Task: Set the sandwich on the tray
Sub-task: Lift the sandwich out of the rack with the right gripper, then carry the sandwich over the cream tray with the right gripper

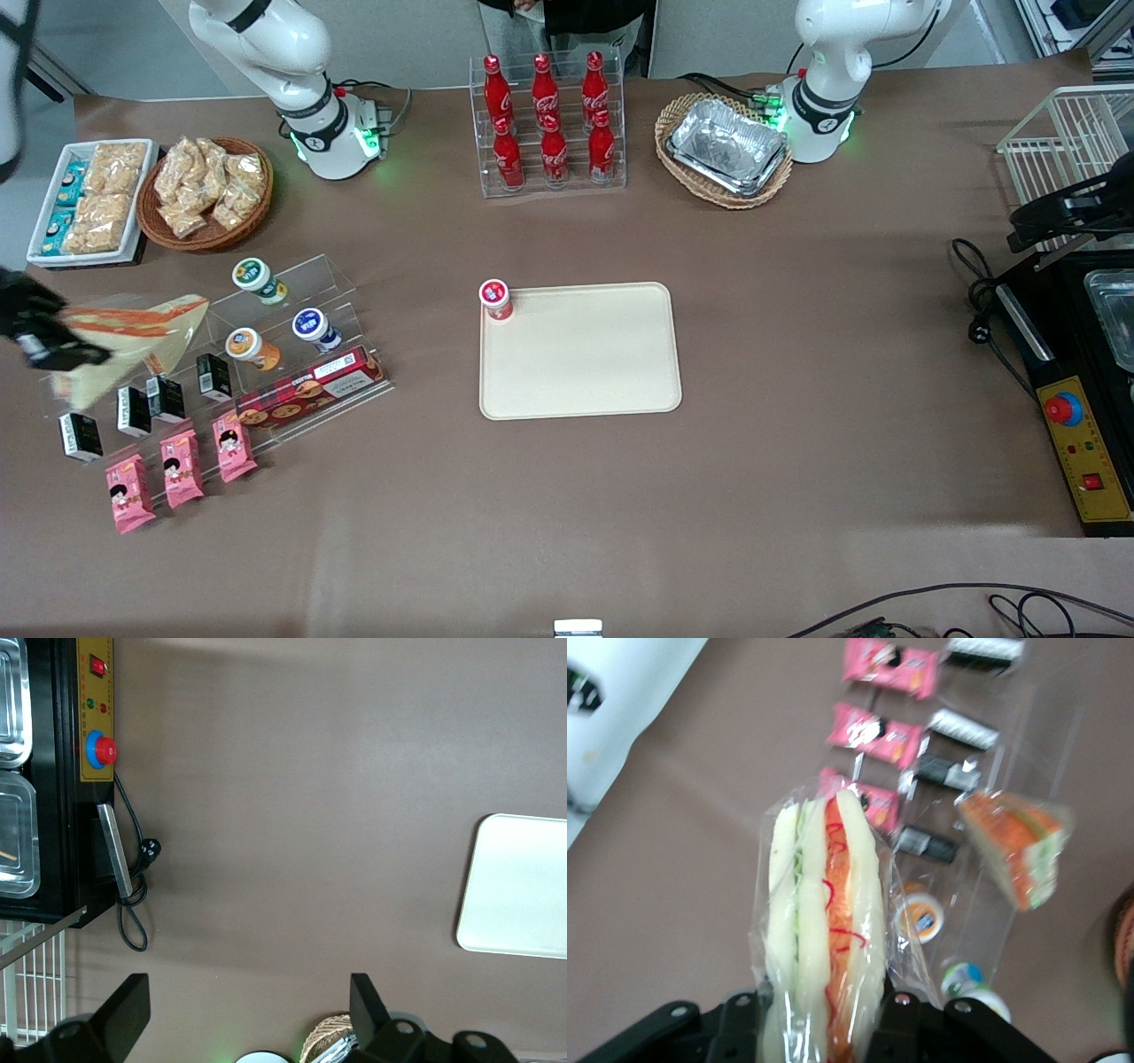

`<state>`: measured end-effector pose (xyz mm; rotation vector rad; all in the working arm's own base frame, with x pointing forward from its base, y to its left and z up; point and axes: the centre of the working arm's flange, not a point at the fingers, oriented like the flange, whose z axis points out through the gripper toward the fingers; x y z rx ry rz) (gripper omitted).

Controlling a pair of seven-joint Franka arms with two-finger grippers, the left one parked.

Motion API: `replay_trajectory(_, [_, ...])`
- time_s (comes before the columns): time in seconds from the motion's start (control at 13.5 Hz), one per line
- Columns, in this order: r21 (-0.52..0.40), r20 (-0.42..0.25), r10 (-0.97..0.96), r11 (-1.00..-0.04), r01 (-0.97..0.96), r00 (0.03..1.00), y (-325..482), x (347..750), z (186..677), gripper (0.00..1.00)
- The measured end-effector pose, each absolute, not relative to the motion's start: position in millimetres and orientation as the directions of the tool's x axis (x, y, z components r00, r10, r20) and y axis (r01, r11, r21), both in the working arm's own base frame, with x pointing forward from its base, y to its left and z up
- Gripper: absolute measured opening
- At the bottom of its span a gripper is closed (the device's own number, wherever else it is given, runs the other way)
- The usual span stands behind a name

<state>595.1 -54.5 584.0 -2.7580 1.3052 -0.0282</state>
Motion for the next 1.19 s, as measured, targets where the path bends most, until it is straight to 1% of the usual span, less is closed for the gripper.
replay_trajectory(0.07, [-0.095,-0.025,-0.753,-0.653,-0.751,0.658,-17,595,588,0.40])
replay_trajectory(0.3, [-0.103,-0.048,-0.764,-0.637,-0.764,0.643,83,586,596,0.39])
replay_trajectory(0.37, [-0.104,-0.053,-0.755,-0.647,-0.756,0.653,113,580,597,0.39])
replay_trajectory(0.44, [-0.103,-0.051,-0.731,-0.674,-0.731,0.681,143,573,598,0.39])
replay_trajectory(0.59, [-0.084,-0.020,-0.659,-0.748,-0.658,0.752,200,558,595,0.39])
replay_trajectory(0.74, [-0.059,-0.001,-0.580,-0.813,-0.579,0.814,261,540,580,0.39])
replay_trajectory(0.96, [-0.096,-0.004,-0.553,-0.829,-0.551,0.833,325,527,558,0.39])
replay_trajectory(1.11, [-0.079,-0.006,-0.521,-0.850,-0.520,0.853,353,522,535,0.37])
replay_trajectory(1.19, [-0.074,-0.005,-0.530,-0.846,-0.528,0.848,366,519,524,0.37])
